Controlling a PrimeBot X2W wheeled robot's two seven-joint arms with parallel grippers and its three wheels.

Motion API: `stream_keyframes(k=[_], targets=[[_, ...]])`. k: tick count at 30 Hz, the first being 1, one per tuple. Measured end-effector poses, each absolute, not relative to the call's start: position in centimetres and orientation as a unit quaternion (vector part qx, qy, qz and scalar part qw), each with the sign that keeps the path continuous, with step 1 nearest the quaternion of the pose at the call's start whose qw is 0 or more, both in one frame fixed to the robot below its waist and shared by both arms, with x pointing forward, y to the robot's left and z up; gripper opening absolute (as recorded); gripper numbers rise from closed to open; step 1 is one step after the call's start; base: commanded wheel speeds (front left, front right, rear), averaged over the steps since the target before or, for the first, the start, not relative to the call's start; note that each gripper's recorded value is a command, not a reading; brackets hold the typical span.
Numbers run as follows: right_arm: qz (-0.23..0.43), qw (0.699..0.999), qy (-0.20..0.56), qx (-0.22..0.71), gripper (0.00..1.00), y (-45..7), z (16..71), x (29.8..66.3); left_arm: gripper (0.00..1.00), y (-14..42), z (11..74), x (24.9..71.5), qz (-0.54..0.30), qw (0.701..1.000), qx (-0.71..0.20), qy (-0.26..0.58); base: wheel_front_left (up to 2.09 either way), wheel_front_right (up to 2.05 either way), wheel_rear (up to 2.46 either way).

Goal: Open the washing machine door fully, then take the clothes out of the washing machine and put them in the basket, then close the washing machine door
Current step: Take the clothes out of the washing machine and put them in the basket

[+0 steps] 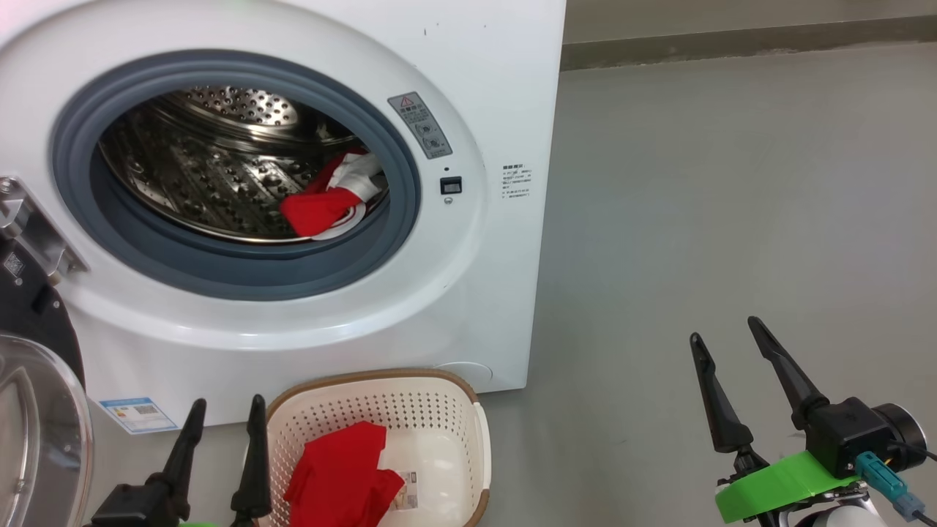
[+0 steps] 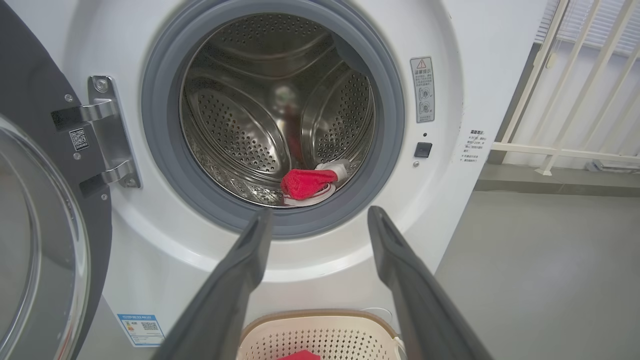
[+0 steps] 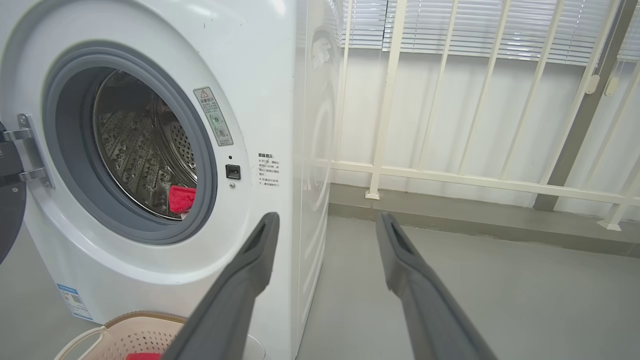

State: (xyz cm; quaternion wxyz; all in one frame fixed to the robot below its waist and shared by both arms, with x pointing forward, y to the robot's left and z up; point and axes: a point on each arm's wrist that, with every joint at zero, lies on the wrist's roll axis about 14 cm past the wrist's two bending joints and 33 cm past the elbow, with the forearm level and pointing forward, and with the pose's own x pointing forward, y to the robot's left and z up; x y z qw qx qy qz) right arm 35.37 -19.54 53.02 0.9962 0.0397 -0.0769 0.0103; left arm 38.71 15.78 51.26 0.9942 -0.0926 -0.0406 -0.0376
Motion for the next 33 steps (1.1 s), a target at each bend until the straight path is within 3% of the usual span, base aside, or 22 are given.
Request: stream_keyframes(k=[23, 33], targets=[[0.018, 0.997, -0.061, 0.042, 1.0, -18.9, 52.0, 36.1, 1.0, 16.1, 50.1, 39.1, -0.032, 0.995, -0.089, -0.024, 0.0, 0.0, 0.0], [0.034, 0.997, -0.045, 0.045, 1.0, -17.8, 50.9, 38.1, 1.0, 16.4, 50.6, 43.4, -0.035, 0.995, -0.089, -0.032, 0.0, 0.0, 0.0]])
